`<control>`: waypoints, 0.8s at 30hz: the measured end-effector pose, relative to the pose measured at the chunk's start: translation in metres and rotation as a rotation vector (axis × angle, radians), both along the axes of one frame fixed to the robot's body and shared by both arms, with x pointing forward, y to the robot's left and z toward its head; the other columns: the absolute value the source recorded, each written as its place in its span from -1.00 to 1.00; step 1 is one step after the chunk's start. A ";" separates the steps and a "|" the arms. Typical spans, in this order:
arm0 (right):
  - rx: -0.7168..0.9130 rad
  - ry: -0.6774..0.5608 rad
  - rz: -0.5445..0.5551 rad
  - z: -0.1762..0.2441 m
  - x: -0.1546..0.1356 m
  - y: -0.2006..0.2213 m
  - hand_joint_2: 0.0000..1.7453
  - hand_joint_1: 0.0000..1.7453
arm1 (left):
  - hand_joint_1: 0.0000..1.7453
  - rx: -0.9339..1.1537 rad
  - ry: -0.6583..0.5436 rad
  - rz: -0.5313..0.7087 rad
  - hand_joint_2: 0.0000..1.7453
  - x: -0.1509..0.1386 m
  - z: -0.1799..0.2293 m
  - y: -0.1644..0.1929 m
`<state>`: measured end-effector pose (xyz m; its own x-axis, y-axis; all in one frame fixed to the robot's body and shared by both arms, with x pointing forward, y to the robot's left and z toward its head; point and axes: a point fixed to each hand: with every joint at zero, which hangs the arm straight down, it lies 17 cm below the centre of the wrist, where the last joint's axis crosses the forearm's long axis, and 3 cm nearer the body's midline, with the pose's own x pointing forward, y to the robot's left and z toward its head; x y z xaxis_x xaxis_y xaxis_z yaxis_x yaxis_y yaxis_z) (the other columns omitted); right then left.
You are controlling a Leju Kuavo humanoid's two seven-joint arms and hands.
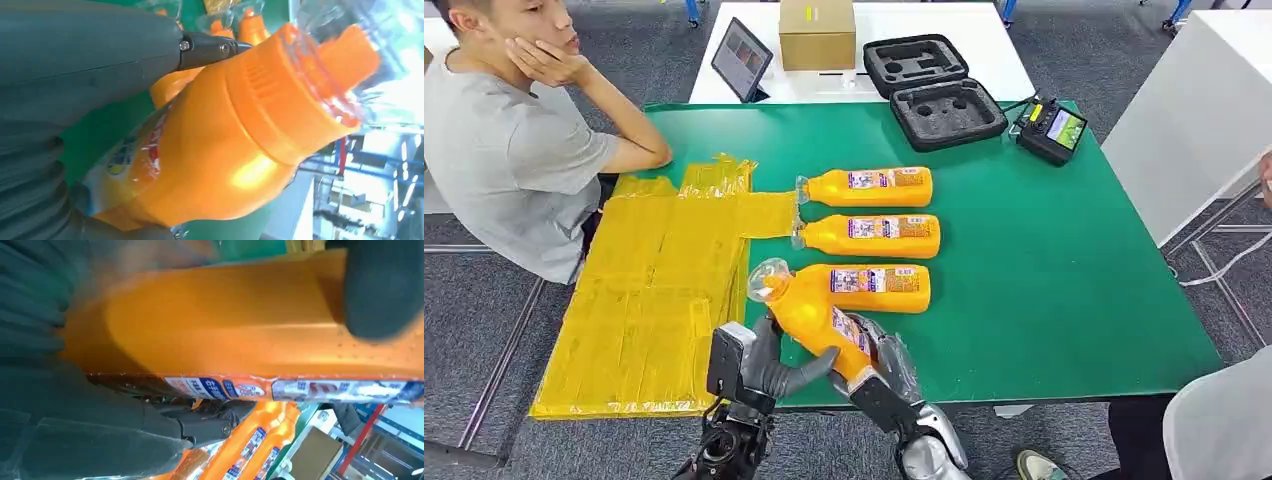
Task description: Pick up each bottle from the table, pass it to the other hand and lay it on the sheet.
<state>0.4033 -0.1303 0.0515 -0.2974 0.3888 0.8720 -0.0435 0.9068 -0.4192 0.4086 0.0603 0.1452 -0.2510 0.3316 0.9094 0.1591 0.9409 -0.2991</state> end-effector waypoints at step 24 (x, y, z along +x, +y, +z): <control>-0.110 -0.041 -0.033 -0.006 0.013 0.006 1.00 0.96 | 0.96 -0.184 0.201 -0.245 1.00 0.000 -0.022 -0.048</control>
<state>0.4166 -0.1242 0.0456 -0.3178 0.4916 0.8108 0.0050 0.8560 -0.5170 0.4084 0.0123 0.1236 0.0342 0.5225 0.8519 0.2941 0.8094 -0.5083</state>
